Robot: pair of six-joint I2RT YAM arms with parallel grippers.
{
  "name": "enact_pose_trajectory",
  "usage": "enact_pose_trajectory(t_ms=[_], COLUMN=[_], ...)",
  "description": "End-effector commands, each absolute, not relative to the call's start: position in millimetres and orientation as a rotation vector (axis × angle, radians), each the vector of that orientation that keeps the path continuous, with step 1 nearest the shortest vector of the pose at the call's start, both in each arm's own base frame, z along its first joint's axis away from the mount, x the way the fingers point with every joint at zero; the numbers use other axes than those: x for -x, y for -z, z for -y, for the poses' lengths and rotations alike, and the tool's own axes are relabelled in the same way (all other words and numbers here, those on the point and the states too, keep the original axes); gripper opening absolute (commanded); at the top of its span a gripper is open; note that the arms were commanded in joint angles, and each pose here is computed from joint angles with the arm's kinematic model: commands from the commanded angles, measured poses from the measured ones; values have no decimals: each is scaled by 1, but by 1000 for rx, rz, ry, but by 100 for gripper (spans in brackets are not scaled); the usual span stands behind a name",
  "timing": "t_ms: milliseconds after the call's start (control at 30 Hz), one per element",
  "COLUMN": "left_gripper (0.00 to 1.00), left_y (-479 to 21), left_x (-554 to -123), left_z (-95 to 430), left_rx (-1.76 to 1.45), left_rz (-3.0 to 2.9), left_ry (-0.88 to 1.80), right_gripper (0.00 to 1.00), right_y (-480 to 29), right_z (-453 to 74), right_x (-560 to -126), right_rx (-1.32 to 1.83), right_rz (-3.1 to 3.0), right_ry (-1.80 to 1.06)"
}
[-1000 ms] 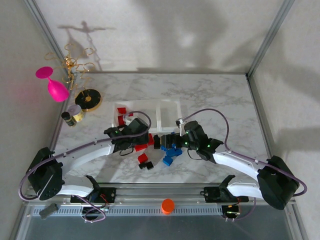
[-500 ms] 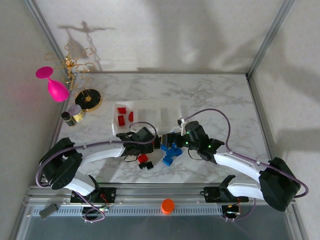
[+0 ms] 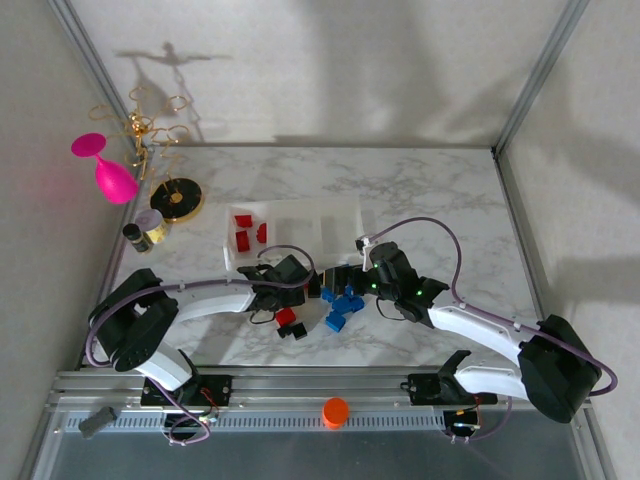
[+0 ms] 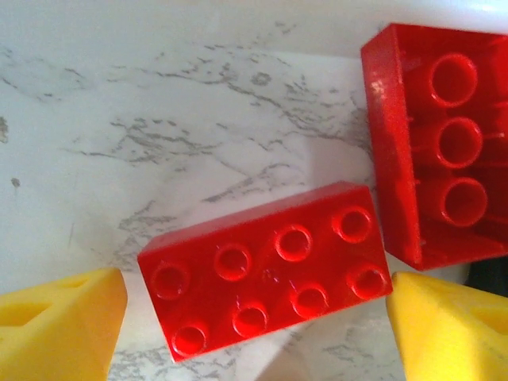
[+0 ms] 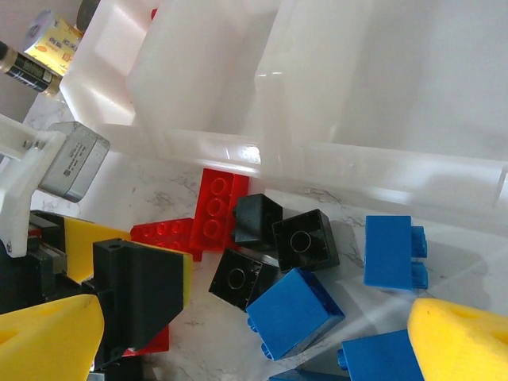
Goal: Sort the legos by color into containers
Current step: Pick up the lego from the center of the table.
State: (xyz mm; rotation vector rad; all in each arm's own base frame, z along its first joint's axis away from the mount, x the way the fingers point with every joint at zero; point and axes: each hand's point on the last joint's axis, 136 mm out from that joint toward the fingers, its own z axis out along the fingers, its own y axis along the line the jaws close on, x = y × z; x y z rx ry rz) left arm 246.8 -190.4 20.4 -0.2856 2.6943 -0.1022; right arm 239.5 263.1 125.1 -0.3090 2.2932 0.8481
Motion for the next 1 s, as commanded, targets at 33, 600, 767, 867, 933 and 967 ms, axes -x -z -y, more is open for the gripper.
enact_pose_trajectory(t_ms=[33, 600, 767, 867, 933, 967], left_gripper=[87, 68, 67, 67, 66, 66], left_y=[-17, -22, -38, -51, -63, -69], left_x=[-252, -253, -248, -246, -245, -245], left_z=[187, 176, 169, 165, 164, 163], left_rx=[314, 313, 319, 304, 290, 283], left_rz=[-2679, -2645, -2619, -2602, -2583, -2575], left_ry=[99, 40, 58, 75, 97, 105], right_gripper=[99, 99, 99, 99, 99, 99], right_y=[-128, -130, -135, -144, -151, -154], right_z=[-262, -261, -264, -272, -277, -278], right_x=[-240, -241, -244, -243, -244, -246], right_rx=[305, 303, 320, 371, 392, 396], right_rz=[-2282, -2278, -2262, -2243, -2229, -2222], right_ry=[-842, -836, -837, -863, -879, -881])
